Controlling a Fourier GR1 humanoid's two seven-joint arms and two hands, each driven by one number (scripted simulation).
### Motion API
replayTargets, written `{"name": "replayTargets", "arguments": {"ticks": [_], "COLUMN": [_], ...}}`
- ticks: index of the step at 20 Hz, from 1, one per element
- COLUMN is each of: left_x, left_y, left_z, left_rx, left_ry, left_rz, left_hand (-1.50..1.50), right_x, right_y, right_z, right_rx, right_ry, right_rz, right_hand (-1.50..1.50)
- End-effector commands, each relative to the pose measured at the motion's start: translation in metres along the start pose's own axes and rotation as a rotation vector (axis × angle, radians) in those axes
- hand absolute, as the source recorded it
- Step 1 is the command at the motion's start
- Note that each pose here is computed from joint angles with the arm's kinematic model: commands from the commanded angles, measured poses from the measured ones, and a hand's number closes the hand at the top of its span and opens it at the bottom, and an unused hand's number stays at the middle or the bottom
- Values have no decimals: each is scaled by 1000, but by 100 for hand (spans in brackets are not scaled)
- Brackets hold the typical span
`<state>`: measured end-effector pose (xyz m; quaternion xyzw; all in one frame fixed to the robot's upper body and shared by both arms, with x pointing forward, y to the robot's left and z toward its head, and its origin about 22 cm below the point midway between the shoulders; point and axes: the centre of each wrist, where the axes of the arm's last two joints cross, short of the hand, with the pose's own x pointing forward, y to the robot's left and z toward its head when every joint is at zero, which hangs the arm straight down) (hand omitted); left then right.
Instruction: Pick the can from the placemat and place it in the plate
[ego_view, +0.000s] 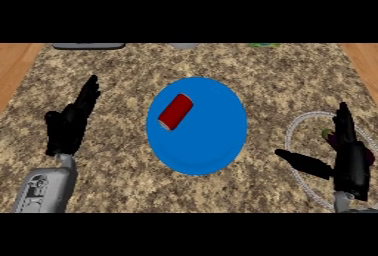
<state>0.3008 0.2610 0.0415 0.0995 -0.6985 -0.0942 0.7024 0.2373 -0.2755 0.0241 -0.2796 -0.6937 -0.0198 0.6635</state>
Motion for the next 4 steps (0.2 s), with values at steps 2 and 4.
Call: {"name": "replayTargets", "arguments": {"ticks": [2, 4], "left_x": [-1, -5], "left_y": [-10, 0], "left_z": [9, 4], "left_rx": [-10, -4], "left_ry": [-3, -11], "left_rz": [-21, -9], "left_hand": [0, 0], "right_x": [-15, -32], "right_y": [-42, -48], "right_z": [6, 7], "right_rx": [10, 5], "right_ry": [-10, 10], "right_rz": [-16, 11], "right_hand": [-150, -150]}}
